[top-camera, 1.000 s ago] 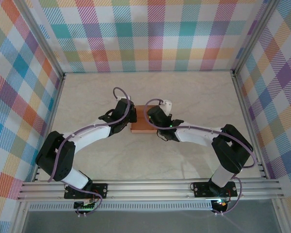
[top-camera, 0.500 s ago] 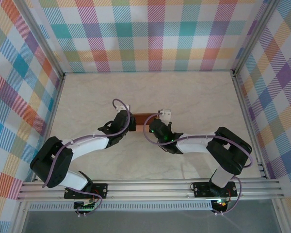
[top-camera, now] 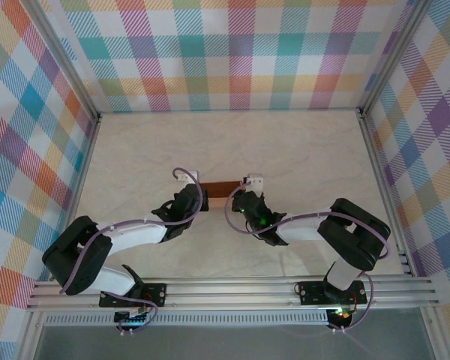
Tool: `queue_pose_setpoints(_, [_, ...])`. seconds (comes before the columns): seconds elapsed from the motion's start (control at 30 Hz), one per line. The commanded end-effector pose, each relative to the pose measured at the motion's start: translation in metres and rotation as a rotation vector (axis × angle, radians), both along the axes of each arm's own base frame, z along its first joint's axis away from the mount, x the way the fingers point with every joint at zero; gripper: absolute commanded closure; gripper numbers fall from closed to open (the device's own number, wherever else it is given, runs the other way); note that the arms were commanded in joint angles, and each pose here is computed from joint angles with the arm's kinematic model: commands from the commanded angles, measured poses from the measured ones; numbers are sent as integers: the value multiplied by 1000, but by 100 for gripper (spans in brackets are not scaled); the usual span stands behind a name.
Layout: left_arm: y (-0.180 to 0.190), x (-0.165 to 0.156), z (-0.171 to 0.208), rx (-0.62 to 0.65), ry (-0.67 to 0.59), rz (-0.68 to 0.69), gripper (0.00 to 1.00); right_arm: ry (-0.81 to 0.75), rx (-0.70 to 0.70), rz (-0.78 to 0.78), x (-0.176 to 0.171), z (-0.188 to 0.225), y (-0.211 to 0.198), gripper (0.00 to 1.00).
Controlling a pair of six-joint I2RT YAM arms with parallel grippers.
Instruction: Fold the paper box
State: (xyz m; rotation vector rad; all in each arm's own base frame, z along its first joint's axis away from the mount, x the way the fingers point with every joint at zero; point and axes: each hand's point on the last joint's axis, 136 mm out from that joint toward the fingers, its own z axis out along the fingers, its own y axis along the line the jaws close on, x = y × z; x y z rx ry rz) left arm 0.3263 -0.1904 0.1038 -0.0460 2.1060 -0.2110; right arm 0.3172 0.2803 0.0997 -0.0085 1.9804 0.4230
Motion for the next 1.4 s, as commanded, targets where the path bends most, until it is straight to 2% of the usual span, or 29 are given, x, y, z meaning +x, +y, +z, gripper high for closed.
queue_pose_setpoints(0.0, [18,-8,-13,66,5,58,100,-3,-12,51,-11,-5,1,75])
queue_pose_setpoints(0.23, [21,-9,-19,104,7,70,100,-29,-12,128,-30,8,-9,28])
queue_pose_setpoints(0.3, [21,-9,-21,110,8,68,100,-26,-18,143,-36,12,-15,19])
queue_pose_setpoints(0.37, [20,-10,-23,117,9,64,100,-15,-22,166,-45,15,-21,13])
queue_pose_setpoints(0.47, [19,-11,-23,126,3,54,100,-26,-13,202,-55,33,-26,11])
queue_pose_setpoints(0.63, [17,-12,-18,137,-15,38,100,-77,58,231,-59,88,-28,11])
queue_pose_setpoints(0.7, [17,-12,-16,140,-22,31,100,-65,114,222,-55,107,-26,12])
queue_pose_setpoints(0.77, [16,-13,-15,142,-25,26,100,23,165,163,-43,112,-29,13])
queue_pose_setpoints(0.9, [16,-16,-15,141,-33,21,98,270,196,33,-13,97,-37,14])
queue_pose_setpoints(0.97, [16,-18,-15,140,-40,18,98,372,226,25,2,88,-31,14])
queue_pose_setpoints(1.1, [15,-23,-13,141,-48,11,94,464,197,22,28,66,-17,15])
queue_pose_setpoints(1.37, [23,-38,-3,138,-59,19,64,598,159,40,32,8,1,16])
